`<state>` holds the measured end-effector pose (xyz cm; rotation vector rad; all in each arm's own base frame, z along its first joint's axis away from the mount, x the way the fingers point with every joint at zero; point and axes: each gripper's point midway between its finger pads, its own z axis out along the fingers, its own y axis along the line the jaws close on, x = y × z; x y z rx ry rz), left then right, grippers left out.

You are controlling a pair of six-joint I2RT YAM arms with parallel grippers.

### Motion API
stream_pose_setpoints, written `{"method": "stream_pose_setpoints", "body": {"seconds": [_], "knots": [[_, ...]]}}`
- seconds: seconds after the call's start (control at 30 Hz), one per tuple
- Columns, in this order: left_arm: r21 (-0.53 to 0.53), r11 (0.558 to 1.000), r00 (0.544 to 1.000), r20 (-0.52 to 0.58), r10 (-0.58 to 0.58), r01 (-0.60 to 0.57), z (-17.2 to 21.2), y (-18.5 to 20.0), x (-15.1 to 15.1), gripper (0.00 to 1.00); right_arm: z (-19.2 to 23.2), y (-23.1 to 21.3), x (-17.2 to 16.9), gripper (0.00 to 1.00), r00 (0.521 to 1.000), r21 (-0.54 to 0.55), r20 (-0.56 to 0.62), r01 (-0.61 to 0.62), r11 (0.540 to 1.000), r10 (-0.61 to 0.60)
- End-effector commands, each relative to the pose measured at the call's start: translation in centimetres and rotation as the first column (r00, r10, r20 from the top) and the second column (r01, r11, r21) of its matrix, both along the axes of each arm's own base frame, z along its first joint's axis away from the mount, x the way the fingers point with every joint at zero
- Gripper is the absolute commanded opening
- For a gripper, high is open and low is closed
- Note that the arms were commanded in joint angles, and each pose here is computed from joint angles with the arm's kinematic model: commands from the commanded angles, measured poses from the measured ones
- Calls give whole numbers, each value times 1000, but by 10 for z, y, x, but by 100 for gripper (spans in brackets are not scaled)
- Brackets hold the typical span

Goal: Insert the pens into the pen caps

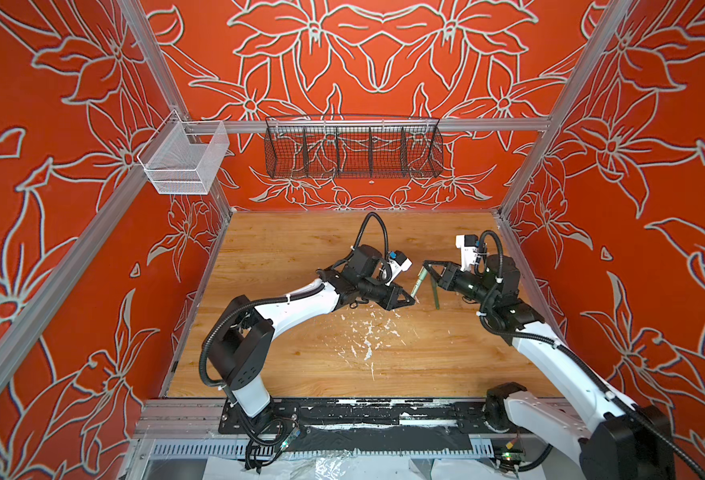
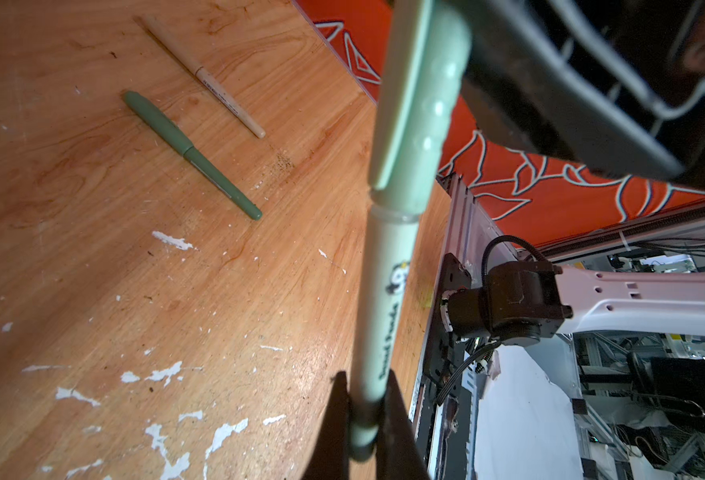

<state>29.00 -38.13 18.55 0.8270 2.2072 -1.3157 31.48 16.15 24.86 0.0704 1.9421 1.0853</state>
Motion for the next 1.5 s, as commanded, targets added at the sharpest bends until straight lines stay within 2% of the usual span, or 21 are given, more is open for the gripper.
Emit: {"method": "stream_pose_setpoints", "body": {"seconds": [0.0, 0.33, 0.47, 0.57, 0.6, 0.7, 0.73, 0.8, 0.93, 1.07, 1.27, 1.47], "knots": [[-201, 941, 938, 160, 307, -273, 77, 21, 107, 0, -54, 28, -49, 0, 957, 64, -229, -167, 984, 177], [-254, 930, 935, 164, 313, -267, 96, 8, 135, 0, -76, 33, -58, 0, 956, 33, -259, -135, 990, 139], [-254, 947, 964, 125, 233, -196, 98, 3, 118, 0, -70, 18, -48, 0, 967, -33, -251, -56, 998, 46], [-170, 970, 976, 104, 192, -173, 83, 14, 92, 0, -52, 9, -34, 0, 976, -38, -215, -30, 999, 22], [-152, 977, 980, 107, 169, -151, 77, 19, 78, 3, -45, 8, -29, 0, 980, -34, -196, -31, 999, 24], [-89, 992, 990, 101, 99, -90, 49, 25, 28, 48, -29, 11, -18, 0, 985, -26, -168, -52, 998, 47], [-57, 995, 992, 96, 84, -78, 40, 26, 13, 55, -26, 13, -15, 0, 985, -22, -164, -64, 998, 59], [-14, 999, 994, 103, 40, -39, 26, 23, -16, 59, -21, 16, -10, 0, 985, -10, -154, -75, 997, 73], [22, 998, 992, 115, 57, -60, 5, 21, -39, 63, -16, 25, -4, 0, 981, 30, -154, -114, 993, 117], [50, 994, 992, 85, 88, -93, -14, 23, -35, 63, -17, 26, -6, 0, 980, 39, -151, -122, 992, 127], [47, 995, 994, 62, 86, -89, -21, 10, -27, 62, -15, 25, -10, 0, 982, 48, -143, -121, 992, 126], [2, 998, 997, 42, 61, -61, -10, -3, -23, 53, -17, 21, -15, 0, 983, 47, -145, -107, 993, 113]]}}
